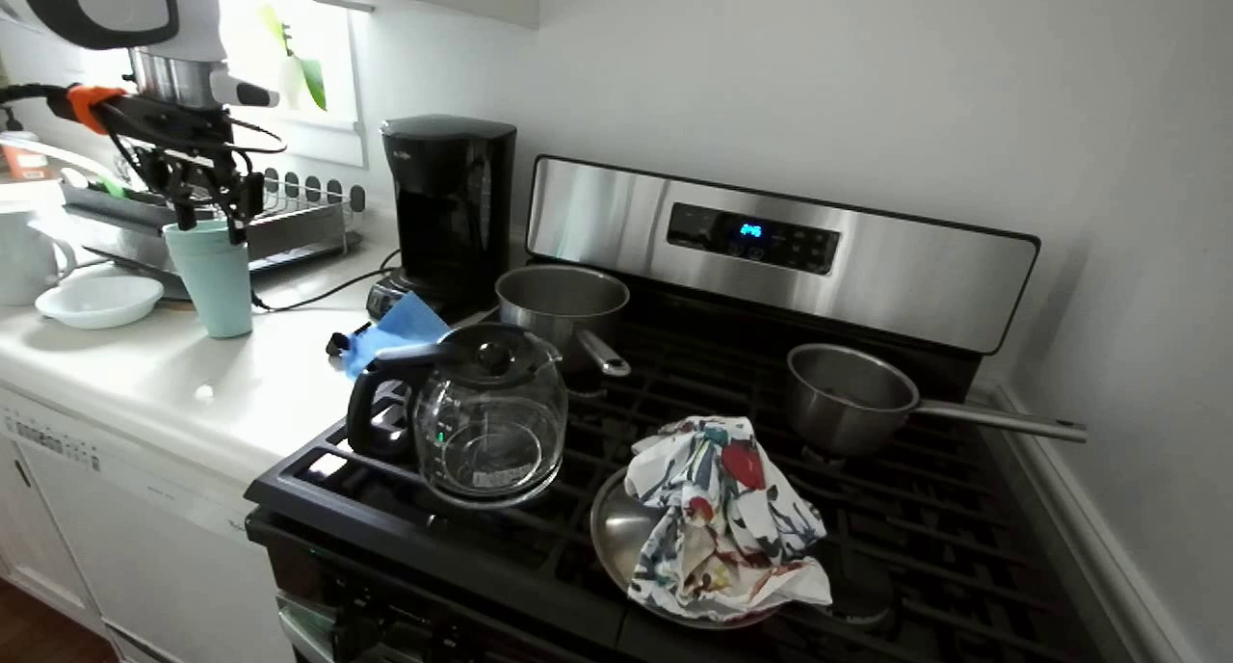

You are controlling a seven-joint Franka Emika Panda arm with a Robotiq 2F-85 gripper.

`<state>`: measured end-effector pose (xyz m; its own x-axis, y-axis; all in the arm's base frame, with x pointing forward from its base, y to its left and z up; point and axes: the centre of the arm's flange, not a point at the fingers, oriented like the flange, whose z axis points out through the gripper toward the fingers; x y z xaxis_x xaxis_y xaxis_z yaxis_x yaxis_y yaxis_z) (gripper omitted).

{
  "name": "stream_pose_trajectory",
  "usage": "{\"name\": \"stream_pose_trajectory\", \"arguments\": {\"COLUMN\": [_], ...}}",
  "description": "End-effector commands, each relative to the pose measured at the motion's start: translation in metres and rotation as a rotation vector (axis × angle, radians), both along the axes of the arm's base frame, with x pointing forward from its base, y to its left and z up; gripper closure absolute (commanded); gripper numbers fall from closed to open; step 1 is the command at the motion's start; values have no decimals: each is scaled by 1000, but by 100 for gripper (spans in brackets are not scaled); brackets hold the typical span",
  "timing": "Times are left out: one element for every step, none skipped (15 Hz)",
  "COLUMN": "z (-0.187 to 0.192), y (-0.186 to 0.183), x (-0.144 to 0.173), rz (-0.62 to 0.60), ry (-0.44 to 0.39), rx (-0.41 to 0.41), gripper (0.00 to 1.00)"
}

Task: Stack all the blue cups together, flip the stacked blue cups and place them upside down on the kitchen counter

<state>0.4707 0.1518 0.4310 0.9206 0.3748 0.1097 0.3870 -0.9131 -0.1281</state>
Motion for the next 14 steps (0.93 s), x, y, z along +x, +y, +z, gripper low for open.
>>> {"name": "stream_pose_trajectory", "arguments": {"z": [-6,-7,-8,-11,-15,-19,-25,-28,-32,-35,-39,-43,-47,-50], "y": [5,5,5,4,4,3,3,3,4,4,3,2,0,-2], "x": [10,11,12,13,15,16,17,18,19,20,20,21,22,22], "rz": [-48,-56,-62,-64,-71,-79,-87,-96,-102,-105,-112,-120,-128,-136], "ry": [-20,-25,-23,-18,-4,7,21,29,34,42,50,61,73,82], "rx": [60,70,73,68,59,51,46,52,57,56,50,40,35,32], "gripper": [2,0,0,0,0,0,0,0,0,0,0,3,19,28]}}
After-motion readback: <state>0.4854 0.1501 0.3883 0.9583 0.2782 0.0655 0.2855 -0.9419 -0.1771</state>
